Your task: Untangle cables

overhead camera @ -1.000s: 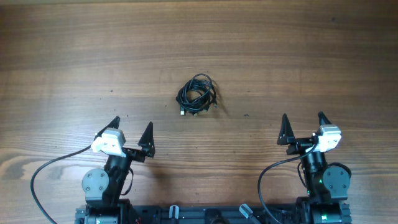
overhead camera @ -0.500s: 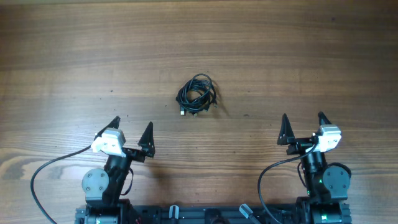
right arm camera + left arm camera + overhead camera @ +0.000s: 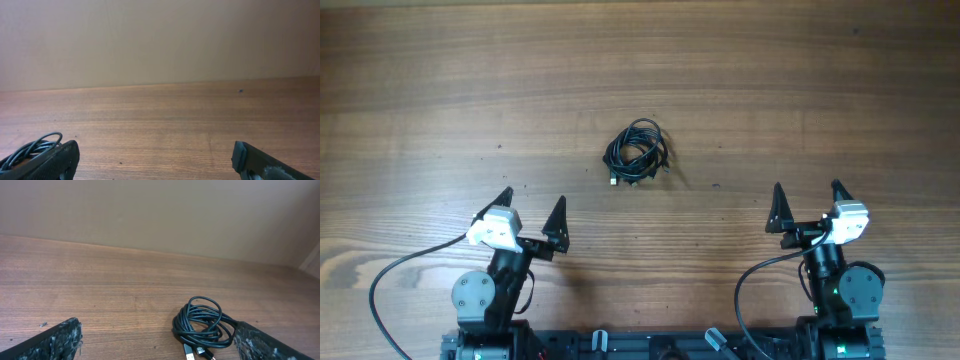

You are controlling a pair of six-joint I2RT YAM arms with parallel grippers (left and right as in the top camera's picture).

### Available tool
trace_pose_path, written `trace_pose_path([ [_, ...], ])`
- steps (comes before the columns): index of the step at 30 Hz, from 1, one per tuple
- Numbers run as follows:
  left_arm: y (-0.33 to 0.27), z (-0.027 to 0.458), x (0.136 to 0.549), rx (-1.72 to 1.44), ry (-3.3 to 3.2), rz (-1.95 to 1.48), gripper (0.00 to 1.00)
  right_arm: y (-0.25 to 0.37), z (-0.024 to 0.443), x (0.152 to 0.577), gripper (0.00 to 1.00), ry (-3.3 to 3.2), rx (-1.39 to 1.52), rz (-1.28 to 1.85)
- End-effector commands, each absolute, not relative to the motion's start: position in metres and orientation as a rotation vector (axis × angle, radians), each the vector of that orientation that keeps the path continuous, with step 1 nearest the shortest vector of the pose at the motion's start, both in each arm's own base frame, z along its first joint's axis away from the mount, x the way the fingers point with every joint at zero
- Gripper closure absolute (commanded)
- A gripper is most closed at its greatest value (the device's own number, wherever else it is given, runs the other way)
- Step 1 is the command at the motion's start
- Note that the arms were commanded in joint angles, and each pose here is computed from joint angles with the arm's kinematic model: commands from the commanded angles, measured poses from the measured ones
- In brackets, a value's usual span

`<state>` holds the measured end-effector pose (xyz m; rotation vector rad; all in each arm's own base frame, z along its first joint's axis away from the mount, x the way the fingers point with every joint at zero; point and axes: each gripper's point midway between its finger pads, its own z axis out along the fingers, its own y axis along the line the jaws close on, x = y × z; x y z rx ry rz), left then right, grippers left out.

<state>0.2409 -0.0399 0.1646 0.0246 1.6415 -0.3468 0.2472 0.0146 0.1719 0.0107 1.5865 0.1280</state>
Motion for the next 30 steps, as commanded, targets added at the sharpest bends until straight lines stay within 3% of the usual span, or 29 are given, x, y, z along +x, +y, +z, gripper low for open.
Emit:
trace_pose_path([
  [1, -0.037, 0.162, 0.242, 0.025, 1.641, -0.323, 0.0, 0.017, 0.172, 0.247, 0.0, 1.583, -0.007, 0.132],
  [21, -0.037, 0.162, 0.242, 0.025, 1.641, -0.323, 0.0, 0.019, 0.173, 0.247, 0.0, 1.583, -0.013, 0.143],
  [30, -0.038, 0.168, 0.242, 0.035, 1.617, -0.328, 0.0, 0.045, 0.199, 0.238, 0.0, 1.544, -0.023, 0.384],
])
